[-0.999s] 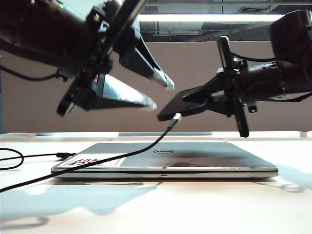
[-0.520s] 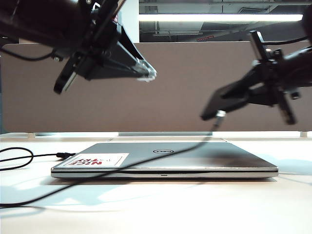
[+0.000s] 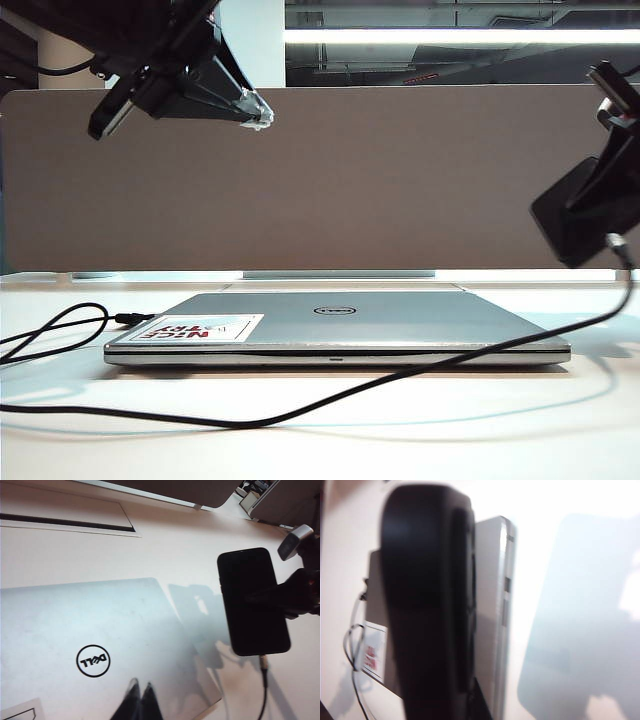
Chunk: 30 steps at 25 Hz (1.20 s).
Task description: Pick up the charging cable and the phone, plug the charging cable into the charging port on the phone, and finally place them back on the table.
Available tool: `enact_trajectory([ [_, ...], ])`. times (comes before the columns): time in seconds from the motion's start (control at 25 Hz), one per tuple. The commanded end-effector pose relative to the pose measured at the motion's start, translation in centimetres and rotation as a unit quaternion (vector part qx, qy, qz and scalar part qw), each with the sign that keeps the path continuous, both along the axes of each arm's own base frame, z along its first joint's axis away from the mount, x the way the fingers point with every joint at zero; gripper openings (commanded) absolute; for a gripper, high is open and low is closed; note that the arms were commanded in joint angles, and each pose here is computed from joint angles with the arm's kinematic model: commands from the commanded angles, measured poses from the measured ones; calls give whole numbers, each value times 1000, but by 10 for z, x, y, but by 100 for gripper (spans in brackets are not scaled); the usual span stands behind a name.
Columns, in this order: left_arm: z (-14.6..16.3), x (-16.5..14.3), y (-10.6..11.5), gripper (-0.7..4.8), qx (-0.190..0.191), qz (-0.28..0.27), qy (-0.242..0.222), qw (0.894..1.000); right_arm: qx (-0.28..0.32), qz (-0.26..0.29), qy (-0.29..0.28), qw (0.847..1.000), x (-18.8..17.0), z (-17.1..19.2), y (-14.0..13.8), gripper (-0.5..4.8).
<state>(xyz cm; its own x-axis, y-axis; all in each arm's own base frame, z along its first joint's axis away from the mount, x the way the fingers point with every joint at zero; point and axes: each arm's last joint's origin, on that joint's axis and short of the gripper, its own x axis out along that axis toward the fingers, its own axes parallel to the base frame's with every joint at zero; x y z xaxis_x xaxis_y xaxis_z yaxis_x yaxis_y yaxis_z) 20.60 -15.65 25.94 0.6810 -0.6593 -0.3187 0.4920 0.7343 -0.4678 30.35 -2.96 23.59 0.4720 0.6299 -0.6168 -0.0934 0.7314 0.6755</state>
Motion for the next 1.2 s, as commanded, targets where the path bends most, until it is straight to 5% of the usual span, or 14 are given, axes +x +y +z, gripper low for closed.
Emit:
enact_trajectory([
  [0.04, 1, 0, 1, -5, 20, -7, -9, 1000, -6, 24, 3, 1000, 4, 1, -1, -6],
  [0.96, -2, -1, 1, -5, 31, -9, 0, 999, -45, 70, 99, 992, 30, -53, 11, -3],
  [1.2, -2, -1, 1, -5, 31, -9, 0, 999, -59, 64, 101, 991, 30, -54, 10, 119],
])
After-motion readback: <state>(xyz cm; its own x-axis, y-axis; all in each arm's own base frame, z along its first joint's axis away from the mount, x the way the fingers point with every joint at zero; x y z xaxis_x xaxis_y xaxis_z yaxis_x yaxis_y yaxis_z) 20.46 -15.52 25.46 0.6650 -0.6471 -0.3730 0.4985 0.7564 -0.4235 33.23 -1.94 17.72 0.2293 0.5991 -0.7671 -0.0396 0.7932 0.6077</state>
